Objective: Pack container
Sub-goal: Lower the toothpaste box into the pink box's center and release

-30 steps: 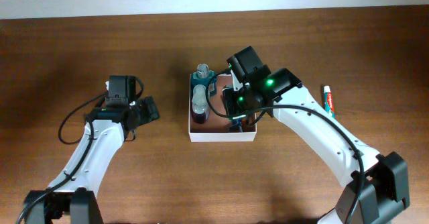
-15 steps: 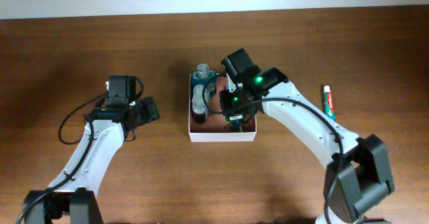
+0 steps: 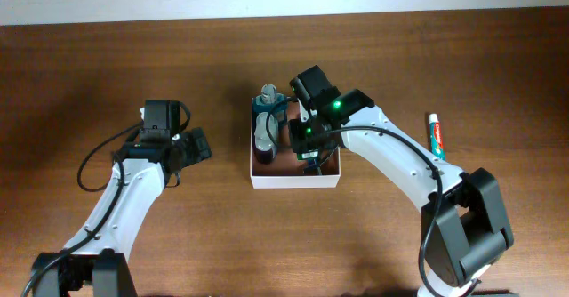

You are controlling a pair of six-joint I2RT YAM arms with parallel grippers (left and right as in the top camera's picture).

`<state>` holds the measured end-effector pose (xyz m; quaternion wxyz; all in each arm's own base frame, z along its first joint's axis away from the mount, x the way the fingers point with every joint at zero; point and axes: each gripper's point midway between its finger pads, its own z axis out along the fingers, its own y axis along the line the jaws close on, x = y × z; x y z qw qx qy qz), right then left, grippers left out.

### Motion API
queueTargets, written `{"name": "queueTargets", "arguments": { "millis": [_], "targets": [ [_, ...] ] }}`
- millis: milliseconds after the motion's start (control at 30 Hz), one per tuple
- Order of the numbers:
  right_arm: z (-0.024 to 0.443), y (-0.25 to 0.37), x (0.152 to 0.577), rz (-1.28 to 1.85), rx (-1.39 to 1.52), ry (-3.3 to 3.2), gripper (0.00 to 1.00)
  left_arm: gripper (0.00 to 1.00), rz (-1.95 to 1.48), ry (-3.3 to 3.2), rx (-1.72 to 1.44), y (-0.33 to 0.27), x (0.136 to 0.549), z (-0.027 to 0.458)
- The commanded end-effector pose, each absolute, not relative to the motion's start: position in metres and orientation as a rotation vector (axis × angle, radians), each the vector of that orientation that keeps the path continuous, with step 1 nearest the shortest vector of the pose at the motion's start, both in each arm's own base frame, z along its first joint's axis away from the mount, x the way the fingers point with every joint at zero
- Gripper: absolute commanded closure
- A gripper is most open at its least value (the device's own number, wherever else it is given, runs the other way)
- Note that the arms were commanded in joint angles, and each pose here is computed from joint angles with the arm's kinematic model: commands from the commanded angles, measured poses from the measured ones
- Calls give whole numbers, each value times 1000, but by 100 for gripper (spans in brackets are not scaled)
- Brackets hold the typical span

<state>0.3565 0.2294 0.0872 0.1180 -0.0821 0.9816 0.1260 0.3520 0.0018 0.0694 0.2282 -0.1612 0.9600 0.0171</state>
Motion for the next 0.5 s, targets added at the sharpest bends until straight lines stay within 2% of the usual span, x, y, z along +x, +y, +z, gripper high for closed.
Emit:
{"name": "queueTargets", "arguments": {
  "millis": [0,467],
  "targets": [
    [82,218,363,327,-185,2873,69,1,63,2656,-437,4,350,65],
    [71,211,372,339,-132,2844,69,1,63,2656,-437,4,350,65]
  ]
}}
